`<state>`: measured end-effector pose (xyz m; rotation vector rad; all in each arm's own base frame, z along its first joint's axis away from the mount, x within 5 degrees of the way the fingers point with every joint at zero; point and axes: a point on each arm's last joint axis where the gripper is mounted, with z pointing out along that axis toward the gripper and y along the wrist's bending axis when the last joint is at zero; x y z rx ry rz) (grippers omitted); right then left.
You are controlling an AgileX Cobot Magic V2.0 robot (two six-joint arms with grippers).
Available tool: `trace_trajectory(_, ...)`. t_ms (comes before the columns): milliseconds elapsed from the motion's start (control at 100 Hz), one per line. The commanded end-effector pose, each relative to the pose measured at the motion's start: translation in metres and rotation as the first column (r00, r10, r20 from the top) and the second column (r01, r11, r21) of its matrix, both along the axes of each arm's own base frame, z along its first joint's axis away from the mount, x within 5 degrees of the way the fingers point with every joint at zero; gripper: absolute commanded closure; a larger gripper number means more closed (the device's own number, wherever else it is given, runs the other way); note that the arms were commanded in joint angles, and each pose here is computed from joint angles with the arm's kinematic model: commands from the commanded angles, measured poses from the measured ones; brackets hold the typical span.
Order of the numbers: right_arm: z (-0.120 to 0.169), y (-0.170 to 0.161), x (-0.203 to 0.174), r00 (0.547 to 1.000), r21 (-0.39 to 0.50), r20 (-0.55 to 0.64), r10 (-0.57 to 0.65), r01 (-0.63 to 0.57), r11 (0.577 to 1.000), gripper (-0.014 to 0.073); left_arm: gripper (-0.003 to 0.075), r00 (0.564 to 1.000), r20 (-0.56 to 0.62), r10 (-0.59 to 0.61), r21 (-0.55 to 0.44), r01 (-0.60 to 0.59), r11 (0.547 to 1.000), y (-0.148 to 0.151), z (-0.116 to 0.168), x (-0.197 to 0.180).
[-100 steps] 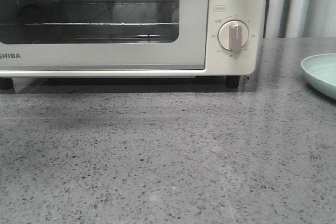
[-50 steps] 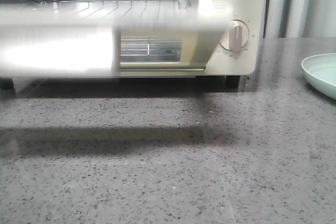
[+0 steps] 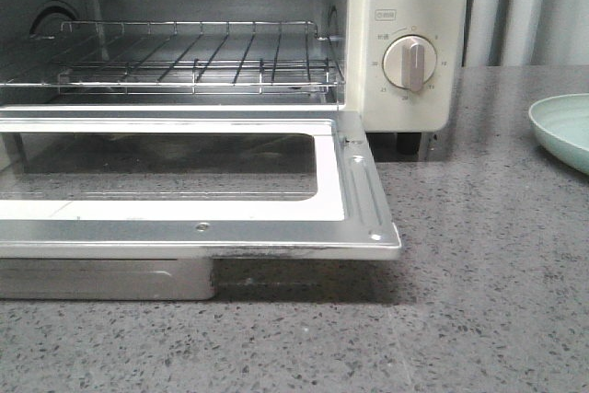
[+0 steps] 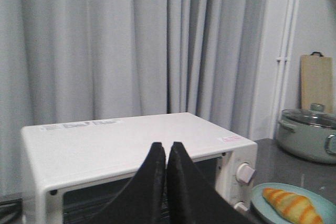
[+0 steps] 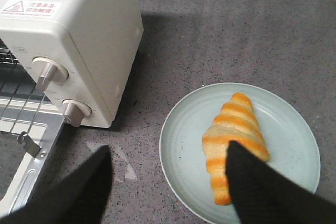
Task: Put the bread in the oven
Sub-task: 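Pull the oven door handle down with the left gripper to open it, then lower the right gripper over the bread roll on the plate and grasp it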
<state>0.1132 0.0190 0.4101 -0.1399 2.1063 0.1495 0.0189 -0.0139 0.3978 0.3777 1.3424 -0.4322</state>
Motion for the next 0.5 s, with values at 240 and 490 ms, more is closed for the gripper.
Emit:
trace_trajectory(240, -0.008, -0.003, 0.061, 0.999, -0.143, 0.007, -0.040, 0.041, 0.989, -0.0017, 0.0742, 0.995, 0.065, 0.073, -0.007, -0.073, 0.997, 0.004, 0.019, -0.003)
trace_trajectory(490, -0.046, 0.001, 0.103, 0.973, -0.128, -0.215, -0.082, 0.055, 0.990, -0.0017, 0.0742, 0.995, 0.063, 0.071, -0.010, -0.071, 0.997, 0.004, 0.019, -0.003)
